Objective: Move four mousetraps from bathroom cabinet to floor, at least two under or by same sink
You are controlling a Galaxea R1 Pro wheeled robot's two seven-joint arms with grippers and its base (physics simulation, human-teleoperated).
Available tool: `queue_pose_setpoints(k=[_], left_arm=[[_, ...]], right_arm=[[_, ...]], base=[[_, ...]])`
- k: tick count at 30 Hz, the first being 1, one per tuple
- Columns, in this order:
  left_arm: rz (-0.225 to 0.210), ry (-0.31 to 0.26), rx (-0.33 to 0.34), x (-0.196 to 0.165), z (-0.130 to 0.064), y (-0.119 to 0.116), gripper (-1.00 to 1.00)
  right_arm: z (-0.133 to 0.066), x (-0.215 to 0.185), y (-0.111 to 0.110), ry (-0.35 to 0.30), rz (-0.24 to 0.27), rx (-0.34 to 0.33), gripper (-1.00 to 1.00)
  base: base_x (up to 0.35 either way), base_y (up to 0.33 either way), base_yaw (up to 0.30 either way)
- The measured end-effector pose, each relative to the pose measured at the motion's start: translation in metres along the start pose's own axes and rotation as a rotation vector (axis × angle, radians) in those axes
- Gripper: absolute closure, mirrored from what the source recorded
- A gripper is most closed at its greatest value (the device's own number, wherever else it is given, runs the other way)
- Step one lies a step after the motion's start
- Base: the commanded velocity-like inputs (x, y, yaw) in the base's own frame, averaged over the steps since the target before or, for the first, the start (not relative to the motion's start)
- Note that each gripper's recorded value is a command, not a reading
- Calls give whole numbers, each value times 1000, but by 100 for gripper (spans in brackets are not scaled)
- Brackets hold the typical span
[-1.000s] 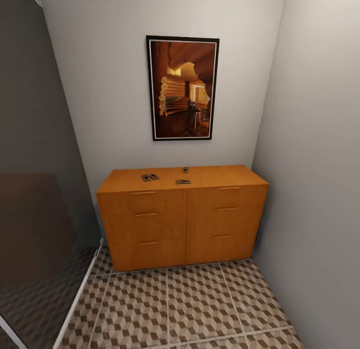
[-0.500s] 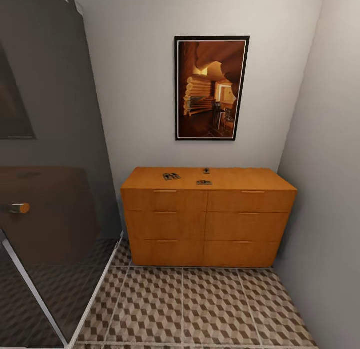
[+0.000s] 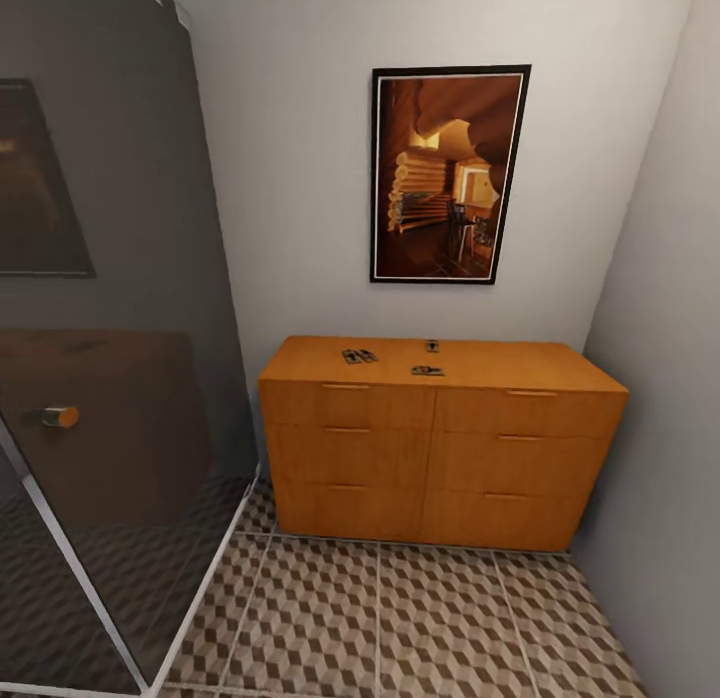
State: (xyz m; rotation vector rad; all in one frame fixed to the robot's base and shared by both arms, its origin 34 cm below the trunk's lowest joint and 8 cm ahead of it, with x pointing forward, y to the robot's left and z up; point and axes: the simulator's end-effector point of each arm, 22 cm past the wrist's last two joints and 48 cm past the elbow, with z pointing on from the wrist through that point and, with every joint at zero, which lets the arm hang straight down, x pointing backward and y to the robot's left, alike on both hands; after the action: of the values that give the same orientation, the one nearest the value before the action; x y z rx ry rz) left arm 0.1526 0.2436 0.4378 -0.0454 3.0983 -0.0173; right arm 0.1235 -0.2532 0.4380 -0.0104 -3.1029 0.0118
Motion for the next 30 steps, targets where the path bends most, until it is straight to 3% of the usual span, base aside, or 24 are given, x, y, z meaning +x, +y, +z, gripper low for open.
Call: queue_pose_setpoints(k=[20,30], left_arm=[[0,0,0,0,0,0,-100],[1,0,0,0,0,0,-100]], right_arm=[[0,0,0,-1,2,0,-100],[0,0,1,0,3,-2,-100]], base=[[309,0,-4],[147,0,-169]])
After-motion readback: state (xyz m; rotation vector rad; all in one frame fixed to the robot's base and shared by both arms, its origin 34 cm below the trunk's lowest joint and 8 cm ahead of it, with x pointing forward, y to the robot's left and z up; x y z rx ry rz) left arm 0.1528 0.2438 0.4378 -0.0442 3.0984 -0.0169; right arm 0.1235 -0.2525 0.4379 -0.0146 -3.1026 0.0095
